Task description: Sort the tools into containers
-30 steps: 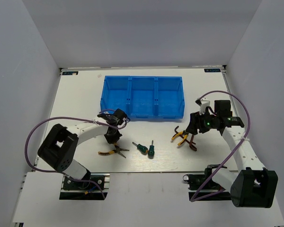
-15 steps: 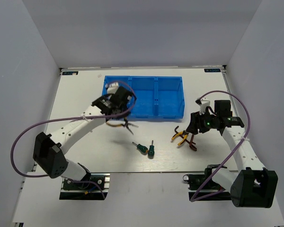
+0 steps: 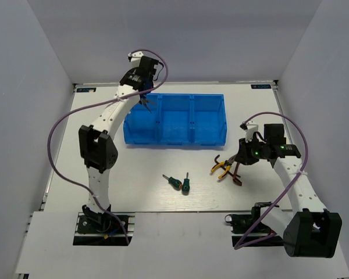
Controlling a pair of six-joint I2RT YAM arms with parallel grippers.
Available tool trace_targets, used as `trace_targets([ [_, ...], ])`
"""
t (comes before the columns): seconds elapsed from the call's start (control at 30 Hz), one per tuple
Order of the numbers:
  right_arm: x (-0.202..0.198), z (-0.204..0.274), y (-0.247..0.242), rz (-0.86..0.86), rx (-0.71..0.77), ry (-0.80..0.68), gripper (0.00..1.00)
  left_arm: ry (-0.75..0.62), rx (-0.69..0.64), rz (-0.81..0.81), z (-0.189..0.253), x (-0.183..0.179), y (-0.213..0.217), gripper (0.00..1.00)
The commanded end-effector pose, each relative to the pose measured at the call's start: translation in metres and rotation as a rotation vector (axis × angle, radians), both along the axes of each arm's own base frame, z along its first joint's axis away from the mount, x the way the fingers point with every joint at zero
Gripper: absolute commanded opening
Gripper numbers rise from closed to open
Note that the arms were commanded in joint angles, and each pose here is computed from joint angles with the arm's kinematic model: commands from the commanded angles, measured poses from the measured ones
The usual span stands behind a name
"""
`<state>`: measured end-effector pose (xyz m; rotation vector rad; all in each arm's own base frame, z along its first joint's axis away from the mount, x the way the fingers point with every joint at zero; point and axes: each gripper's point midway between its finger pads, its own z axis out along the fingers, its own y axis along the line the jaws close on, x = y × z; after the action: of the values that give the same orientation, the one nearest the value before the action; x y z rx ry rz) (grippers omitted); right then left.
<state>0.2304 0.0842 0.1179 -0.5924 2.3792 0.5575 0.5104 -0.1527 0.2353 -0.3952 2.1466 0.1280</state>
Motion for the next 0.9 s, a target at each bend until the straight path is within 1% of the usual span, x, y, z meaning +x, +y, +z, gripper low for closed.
trace_targets([
  [0.0,0.004,0.008,-0.005,0.0,-0.029,-0.033,0.2,-0.044,0.153,0.007,0.037,0.009,0.031,0.0],
  [0.07,0.004,0.007,-0.007,-0.009,-0.034,-0.032,0.22,-0.034,0.171,-0.007,0.033,0.011,0.036,0.0],
  [0.1,0.006,0.009,-0.006,-0.01,-0.034,-0.039,0.22,0.006,0.181,-0.018,0.017,0.008,0.035,0.0],
  [0.13,0.005,0.006,-0.007,-0.014,-0.034,-0.03,0.23,0.021,0.194,-0.001,0.011,0.008,0.043,0.0],
  [0.2,0.006,0.007,-0.006,-0.019,-0.032,-0.028,0.31,0.056,0.192,-0.021,-0.009,0.004,0.041,0.0],
  [0.23,0.006,0.006,-0.006,-0.016,-0.029,-0.023,0.36,0.077,0.201,-0.023,-0.018,0.001,0.042,0.01],
  [0.27,0.006,0.007,-0.006,-0.015,-0.029,-0.024,0.42,0.09,0.203,-0.04,-0.024,0.001,0.041,0.04],
  [0.3,0.006,0.007,-0.005,-0.011,-0.028,-0.021,0.48,0.115,0.193,-0.062,-0.034,-0.002,0.037,0.12],
  [0.37,0.007,0.007,-0.005,-0.008,-0.025,-0.017,0.55,0.11,0.178,-0.09,-0.034,-0.002,0.026,0.22],
  [0.4,0.007,0.007,-0.005,-0.003,-0.027,-0.013,0.57,0.118,0.181,-0.09,-0.039,-0.002,0.026,0.26],
  [0.43,0.006,0.005,-0.006,-0.002,-0.028,-0.002,0.59,0.121,0.189,-0.097,-0.039,-0.002,0.026,0.36],
  [0.5,0.005,0.004,-0.004,0.007,-0.025,0.009,0.59,0.123,0.181,-0.116,-0.04,-0.003,0.02,0.44],
  [0.63,0.004,0.002,-0.002,0.021,-0.018,0.013,0.59,0.121,0.18,-0.116,-0.036,-0.006,0.021,0.52],
  [0.7,0.001,0.002,0.0,0.029,-0.008,0.018,0.59,0.12,0.18,-0.116,-0.034,-0.008,0.022,0.53],
  [0.8,0.0,0.003,0.003,0.061,0.002,0.013,0.59,0.078,0.152,-0.115,-0.009,-0.014,0.023,0.53],
  [0.87,-0.001,0.002,0.004,0.077,0.003,0.009,0.59,0.075,0.13,-0.136,-0.003,-0.023,0.022,0.51],
])
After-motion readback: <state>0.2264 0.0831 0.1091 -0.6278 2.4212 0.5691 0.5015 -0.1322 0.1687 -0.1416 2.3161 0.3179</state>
